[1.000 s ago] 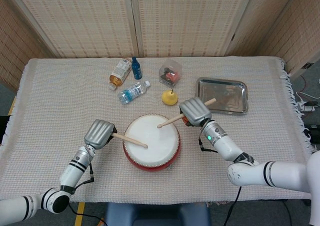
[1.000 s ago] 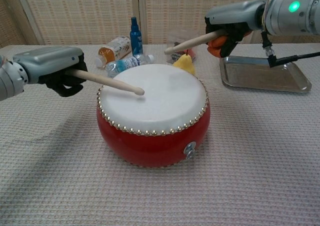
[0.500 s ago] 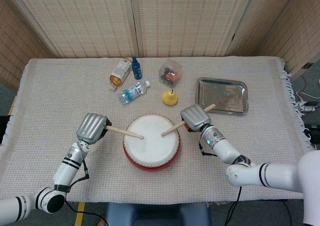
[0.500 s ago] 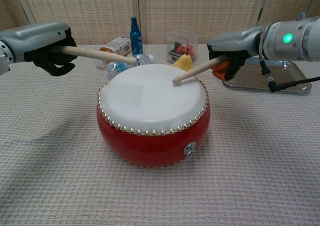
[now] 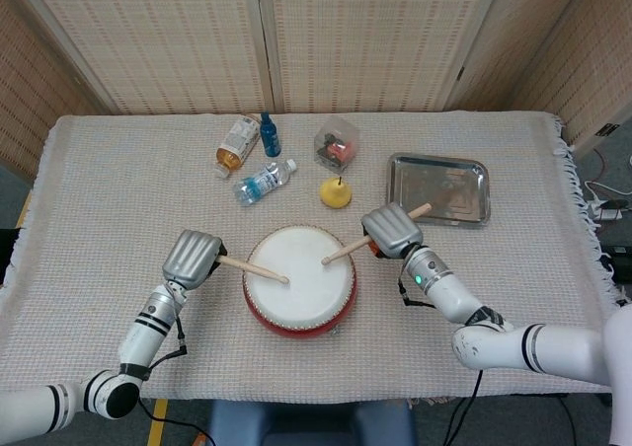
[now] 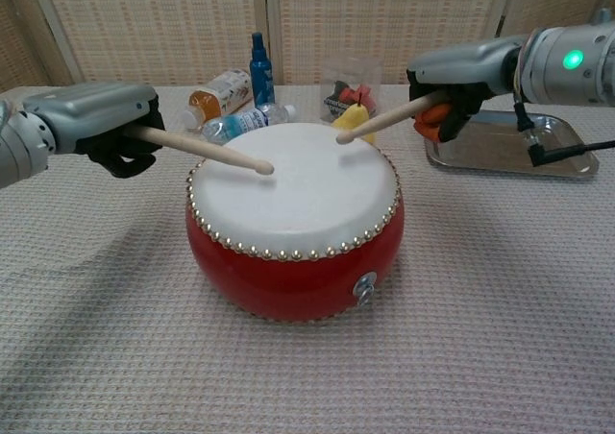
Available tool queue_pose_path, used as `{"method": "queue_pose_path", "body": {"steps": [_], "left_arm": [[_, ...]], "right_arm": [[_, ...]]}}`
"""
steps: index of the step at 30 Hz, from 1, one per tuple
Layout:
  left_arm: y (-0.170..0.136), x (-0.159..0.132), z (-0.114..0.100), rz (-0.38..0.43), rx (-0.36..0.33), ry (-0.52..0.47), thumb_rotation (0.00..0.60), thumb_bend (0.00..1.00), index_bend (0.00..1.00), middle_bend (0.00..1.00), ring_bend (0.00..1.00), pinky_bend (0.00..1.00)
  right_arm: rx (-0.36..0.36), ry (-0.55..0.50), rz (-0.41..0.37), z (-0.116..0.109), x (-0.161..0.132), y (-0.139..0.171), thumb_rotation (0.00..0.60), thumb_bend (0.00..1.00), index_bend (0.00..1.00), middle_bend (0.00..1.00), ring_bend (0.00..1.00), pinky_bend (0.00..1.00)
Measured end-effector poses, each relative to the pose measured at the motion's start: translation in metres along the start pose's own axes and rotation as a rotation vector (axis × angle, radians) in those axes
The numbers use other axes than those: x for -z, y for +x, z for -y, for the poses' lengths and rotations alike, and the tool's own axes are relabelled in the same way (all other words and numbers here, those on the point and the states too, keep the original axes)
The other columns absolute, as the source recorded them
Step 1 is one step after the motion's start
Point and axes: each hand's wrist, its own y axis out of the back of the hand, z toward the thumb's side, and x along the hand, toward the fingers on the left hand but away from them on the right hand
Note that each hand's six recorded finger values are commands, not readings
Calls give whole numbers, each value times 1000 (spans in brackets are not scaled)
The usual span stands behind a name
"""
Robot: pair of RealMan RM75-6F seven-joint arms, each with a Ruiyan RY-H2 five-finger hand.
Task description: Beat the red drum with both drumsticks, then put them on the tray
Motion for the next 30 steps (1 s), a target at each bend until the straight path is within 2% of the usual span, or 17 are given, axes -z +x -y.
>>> {"method": "queue_pose_path", "body": {"steps": [3,6,13,15,18,22,25,28,30], "left_arm": [[-4,5,-16,-8,-38,-40,600,833,1000,1000,1000,1000],[-5,7,-21,-6,-44,-59,600,833,1000,1000,1000,1000],[1,-1,10,8,32,7,600,833,1000,1000,1000,1000],[3,-2,20,7,54,46,600,834,1000,1000,1000,1000],[4,-2,25,1,65,80,600,835,1000,1000,1000,1000],[1,2,8,-16,18,36,600,834,1000,1000,1000,1000],[-3,6,-12,-20,-31,-17,600,834,1000,1000,1000,1000],[-5,7,-27,-12,-61,-60,600,834,1000,1000,1000,1000],[-5,5,-25,-5,-53,-62,600,834,1000,1000,1000,1000]], "right_arm": [[-10,2,2,8,-1,-4,600,936,1000,1000,1000,1000],[27,-23,-1,-3,-3,-3,600,936,1000,1000,1000,1000],[119,-76,-23,-39,-5,11,600,937,1000,1000,1000,1000],[118,-77,-21,-39,-3,12,600,937,1000,1000,1000,1000],[78,-52,-16,-27,-1,10,600,936,1000,1000,1000,1000],[-10,3,1,2,3,4,600,937,1000,1000,1000,1000],[-40,16,10,13,3,1,600,937,1000,1000,1000,1000],[-16,-1,11,5,1,1,600,936,1000,1000,1000,1000],[13,-24,7,-5,0,3,600,937,1000,1000,1000,1000]]}}
